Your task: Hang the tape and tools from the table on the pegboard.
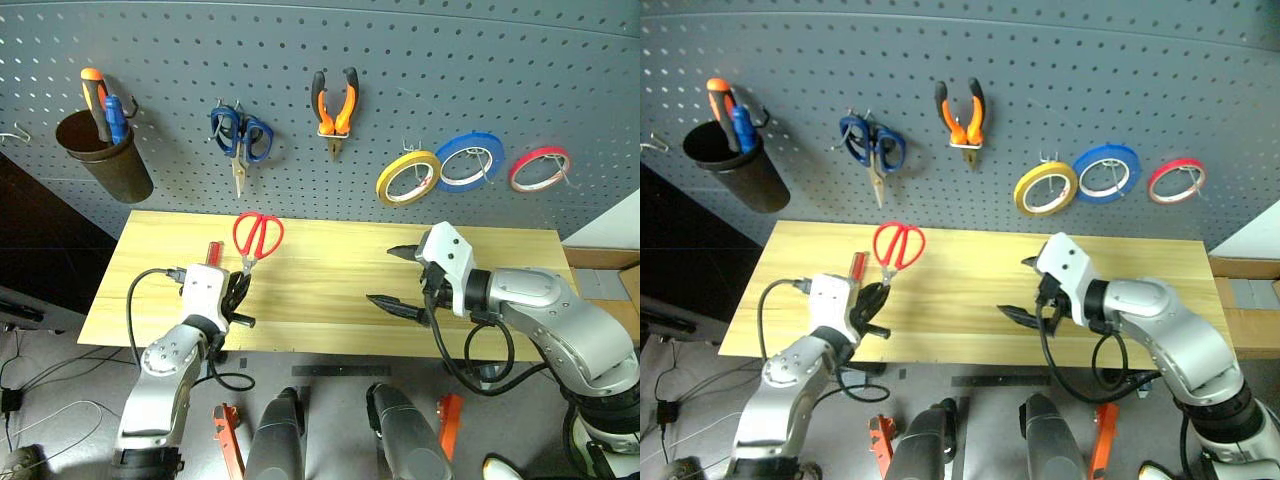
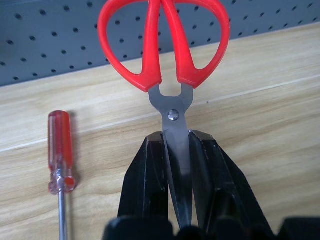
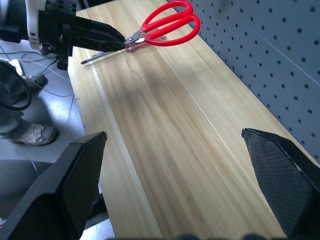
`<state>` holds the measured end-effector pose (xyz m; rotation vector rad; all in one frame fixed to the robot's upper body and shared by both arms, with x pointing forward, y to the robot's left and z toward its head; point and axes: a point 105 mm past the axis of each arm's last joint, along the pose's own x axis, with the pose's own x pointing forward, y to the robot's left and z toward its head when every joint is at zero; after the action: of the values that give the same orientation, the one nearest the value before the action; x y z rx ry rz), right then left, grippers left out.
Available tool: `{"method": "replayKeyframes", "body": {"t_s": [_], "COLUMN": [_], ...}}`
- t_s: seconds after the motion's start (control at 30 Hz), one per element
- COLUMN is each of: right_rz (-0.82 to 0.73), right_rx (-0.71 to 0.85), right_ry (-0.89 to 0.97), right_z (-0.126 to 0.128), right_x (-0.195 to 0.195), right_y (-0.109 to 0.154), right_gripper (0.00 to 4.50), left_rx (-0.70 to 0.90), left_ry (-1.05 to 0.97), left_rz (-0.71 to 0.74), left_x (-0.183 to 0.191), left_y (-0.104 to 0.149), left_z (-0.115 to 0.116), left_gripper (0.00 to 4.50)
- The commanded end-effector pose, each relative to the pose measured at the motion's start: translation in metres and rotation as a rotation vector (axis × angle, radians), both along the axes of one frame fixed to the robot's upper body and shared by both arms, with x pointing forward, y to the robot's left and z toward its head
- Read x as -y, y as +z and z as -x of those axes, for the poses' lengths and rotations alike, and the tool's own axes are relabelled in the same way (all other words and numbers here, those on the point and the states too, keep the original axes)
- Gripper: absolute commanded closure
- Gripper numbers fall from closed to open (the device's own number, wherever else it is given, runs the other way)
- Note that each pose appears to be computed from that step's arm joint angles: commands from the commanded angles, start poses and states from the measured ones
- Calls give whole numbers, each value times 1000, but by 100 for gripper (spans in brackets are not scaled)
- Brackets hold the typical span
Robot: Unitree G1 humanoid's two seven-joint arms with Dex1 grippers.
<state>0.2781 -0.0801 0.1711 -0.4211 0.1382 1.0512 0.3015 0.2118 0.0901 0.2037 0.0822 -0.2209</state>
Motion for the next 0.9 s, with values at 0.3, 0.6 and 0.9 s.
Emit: {"method": "replayKeyframes", "body": {"t_s": [0.3,0.6,0.9], "right_rz": [-56,-150,-137], "right_rx": [170,197,204], "right_ry": [148,232,234], "right_z": [14,15,7], "right_x": [-3,-2,-5], "right_y": [25,46,48], "right_gripper": [0,0,0], "left_rx": [437,582,600], "left_ry": [-38,-1,40], "left_rz": [-229,-337,-313], "left_x": [15,7,-4], "left_y": [83,118,129], "left_z": [25,31,10], "left_gripper": [417,417,417]}}
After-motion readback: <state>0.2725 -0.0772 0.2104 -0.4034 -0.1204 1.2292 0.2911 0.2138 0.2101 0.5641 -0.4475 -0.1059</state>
